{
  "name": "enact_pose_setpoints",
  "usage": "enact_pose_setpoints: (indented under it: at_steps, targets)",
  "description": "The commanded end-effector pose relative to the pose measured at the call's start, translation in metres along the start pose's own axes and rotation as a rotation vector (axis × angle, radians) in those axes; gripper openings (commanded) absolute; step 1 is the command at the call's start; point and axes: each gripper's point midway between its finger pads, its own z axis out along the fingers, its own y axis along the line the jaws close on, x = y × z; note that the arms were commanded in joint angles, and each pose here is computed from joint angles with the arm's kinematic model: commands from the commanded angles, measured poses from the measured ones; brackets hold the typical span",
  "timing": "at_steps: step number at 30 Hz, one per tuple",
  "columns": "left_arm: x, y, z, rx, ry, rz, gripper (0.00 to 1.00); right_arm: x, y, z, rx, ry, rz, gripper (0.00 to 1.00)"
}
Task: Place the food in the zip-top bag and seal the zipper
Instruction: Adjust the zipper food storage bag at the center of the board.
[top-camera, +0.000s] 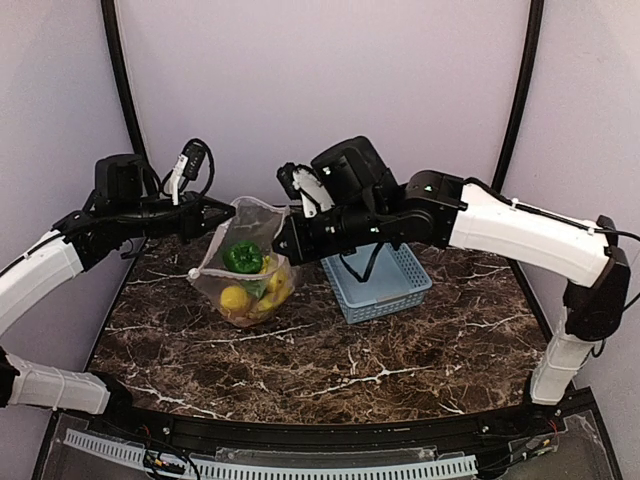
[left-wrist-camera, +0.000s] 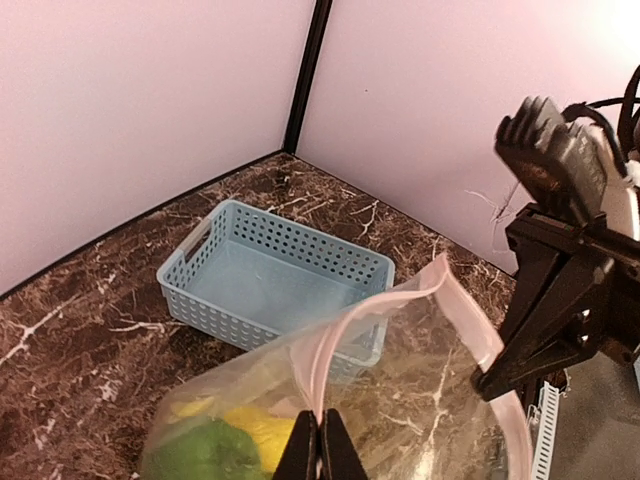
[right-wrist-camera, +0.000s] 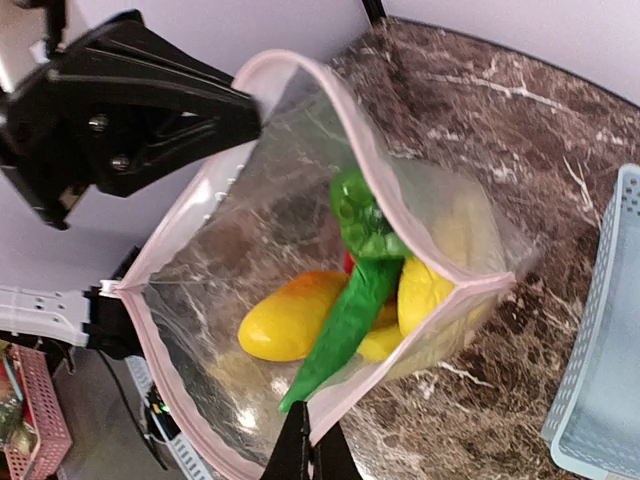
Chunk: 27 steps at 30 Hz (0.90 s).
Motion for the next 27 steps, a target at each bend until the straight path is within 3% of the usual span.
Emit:
enact_pose_setpoints:
  at_steps: [1,6,12,14,17,19,24,27]
  targets:
    - [0.0,-0.004,-0.006,-0.008,0.118,-0.019,0.01,-0.062,0.043,-0.058,-0.176,-0.266,-0.003,0.0]
    - [0.008,-0.006,0.004,0.055,0.215,-0.045,0.01,-0.05,0.024,-0.042,-0.1,-0.247,0.056,0.0]
    - [0.003,-0.01,0.014,0.11,0.175,-0.092,0.02,-0.036,-0.006,-0.028,0.016,-0.246,0.128,0.0]
    - [0.001,-0.011,0.015,0.121,0.157,-0.102,0.14,-0.031,-0.015,-0.023,0.054,-0.246,0.146,0.0]
    - [0.004,-0.012,0.011,0.108,0.144,-0.107,0.54,-0.027,-0.026,-0.019,0.094,-0.249,0.171,0.0]
    - [0.011,-0.011,0.007,0.087,0.145,-0.106,0.71,-0.026,-0.031,-0.016,0.109,-0.251,0.179,0.0]
    - [0.031,-0.008,-0.009,0.015,0.149,-0.102,0.93,-0.033,-0.04,-0.02,0.137,-0.279,0.187,0.0]
    - [0.045,-0.013,-0.021,-0.001,0.143,-0.103,0.98,-0.036,-0.045,-0.021,0.143,-0.284,0.192,0.0]
